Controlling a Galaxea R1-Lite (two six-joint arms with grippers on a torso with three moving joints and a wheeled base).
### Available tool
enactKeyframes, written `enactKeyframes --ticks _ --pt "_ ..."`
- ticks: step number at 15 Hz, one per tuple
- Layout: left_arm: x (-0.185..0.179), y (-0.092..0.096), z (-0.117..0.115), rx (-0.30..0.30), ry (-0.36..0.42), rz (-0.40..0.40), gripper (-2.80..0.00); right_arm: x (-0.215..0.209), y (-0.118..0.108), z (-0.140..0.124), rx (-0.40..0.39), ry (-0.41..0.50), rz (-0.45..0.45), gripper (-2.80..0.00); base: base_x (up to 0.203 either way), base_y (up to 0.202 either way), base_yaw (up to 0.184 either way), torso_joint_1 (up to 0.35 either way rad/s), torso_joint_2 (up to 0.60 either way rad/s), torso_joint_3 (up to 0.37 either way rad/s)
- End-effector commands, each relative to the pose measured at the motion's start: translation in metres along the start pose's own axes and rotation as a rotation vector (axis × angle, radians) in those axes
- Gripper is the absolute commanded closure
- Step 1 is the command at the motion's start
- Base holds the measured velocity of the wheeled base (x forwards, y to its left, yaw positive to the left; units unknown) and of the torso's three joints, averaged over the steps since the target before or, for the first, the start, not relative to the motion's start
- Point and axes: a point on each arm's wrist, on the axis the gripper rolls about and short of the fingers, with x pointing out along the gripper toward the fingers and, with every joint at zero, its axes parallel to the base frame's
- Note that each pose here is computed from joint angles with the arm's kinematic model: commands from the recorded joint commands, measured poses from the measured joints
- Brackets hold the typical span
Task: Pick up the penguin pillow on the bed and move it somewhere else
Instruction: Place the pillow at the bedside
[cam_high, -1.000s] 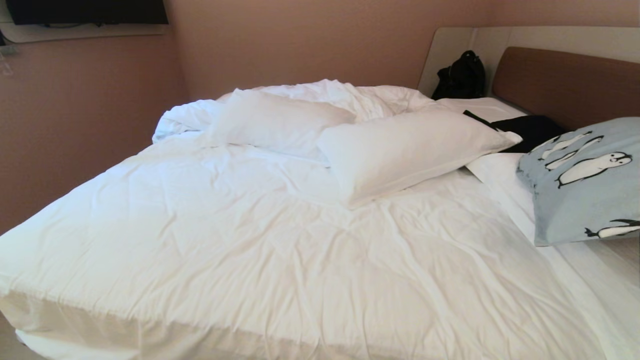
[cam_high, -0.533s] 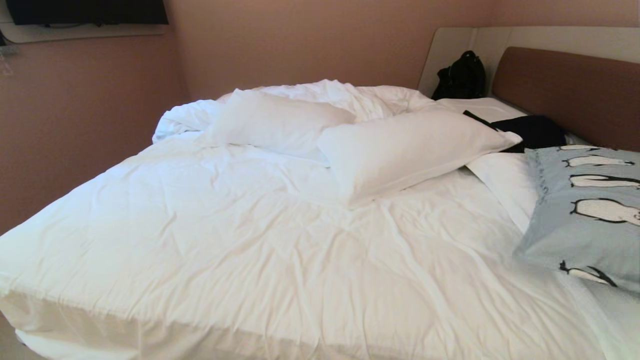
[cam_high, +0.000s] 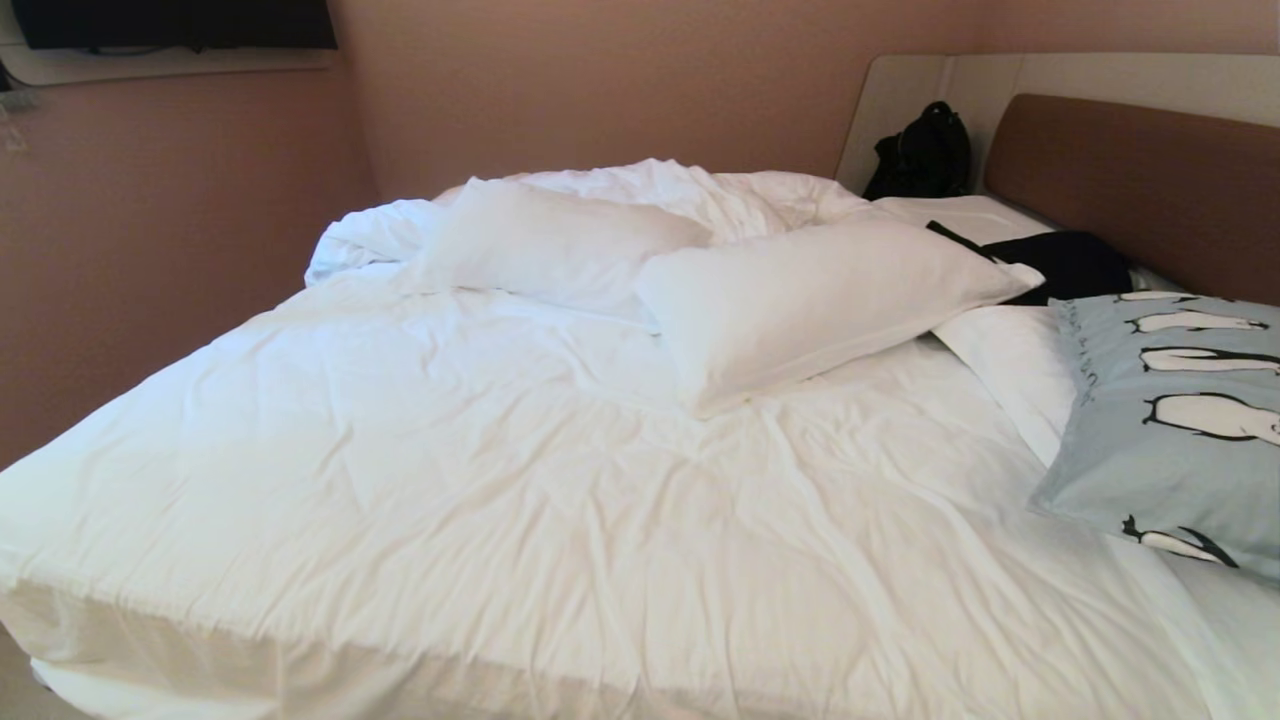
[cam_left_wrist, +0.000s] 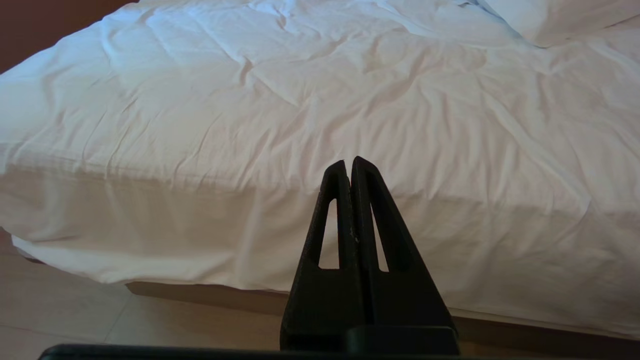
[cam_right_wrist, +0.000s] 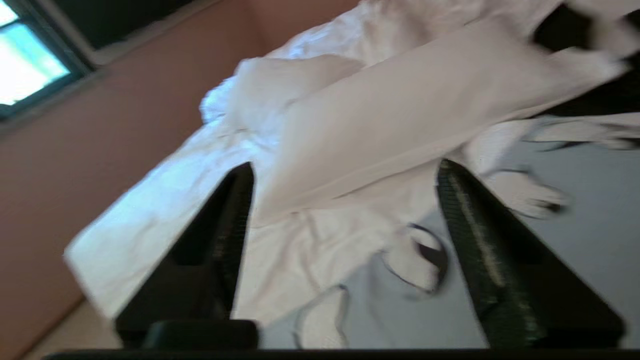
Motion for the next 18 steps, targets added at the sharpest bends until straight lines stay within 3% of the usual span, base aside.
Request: enactKeyframes --ticks 1,3,6,8,10,14,16,18 --pt "0.0 0.0 0.0 0.0 -0.001 0.0 0.0 0.04 -0.004 -0.008 0.234 0.048 0.071 0.0 0.0 0.0 0.0 0.0 0.0 0.0" --pt "0.0 0.0 0.0 0.0 -0.001 -0.002 0.0 0.071 0.002 -0.015 0.312 0.091 0.14 0.0 0.0 0.0 0.0 0.0 0.0 0.0" --pt "0.0 0.0 0.0 0.0 -0.001 0.0 0.0 0.099 0.032 -0.007 0.343 0.125 0.212 0.0 0.0 0.0 0.0 0.0 0.0 0.0" --pt "0.0 0.0 0.0 0.0 -0.001 -0.002 0.0 0.106 0.042 -0.004 0.412 0.14 0.23 0.0 0.0 0.0 0.0 0.0 0.0 0.0" --pt "0.0 0.0 0.0 0.0 -0.001 0.0 0.0 0.112 0.053 0.0 0.546 0.166 0.241 0.0 0.0 0.0 0.0 0.0 0.0 0.0" --pt "0.0 0.0 0.0 0.0 -0.001 0.0 0.0 0.11 0.062 0.006 0.648 0.182 0.234 0.0 0.0 0.0 0.0 0.0 0.0 0.0" --pt "0.0 0.0 0.0 0.0 -0.001 0.0 0.0 0.107 0.065 0.008 0.648 0.188 0.231 0.0 0.0 0.0 0.0 0.0 0.0 0.0" --pt "0.0 0.0 0.0 0.0 -0.001 0.0 0.0 0.105 0.073 0.011 0.58 0.2 0.24 0.0 0.0 0.0 0.0 0.0 0.0 0.0"
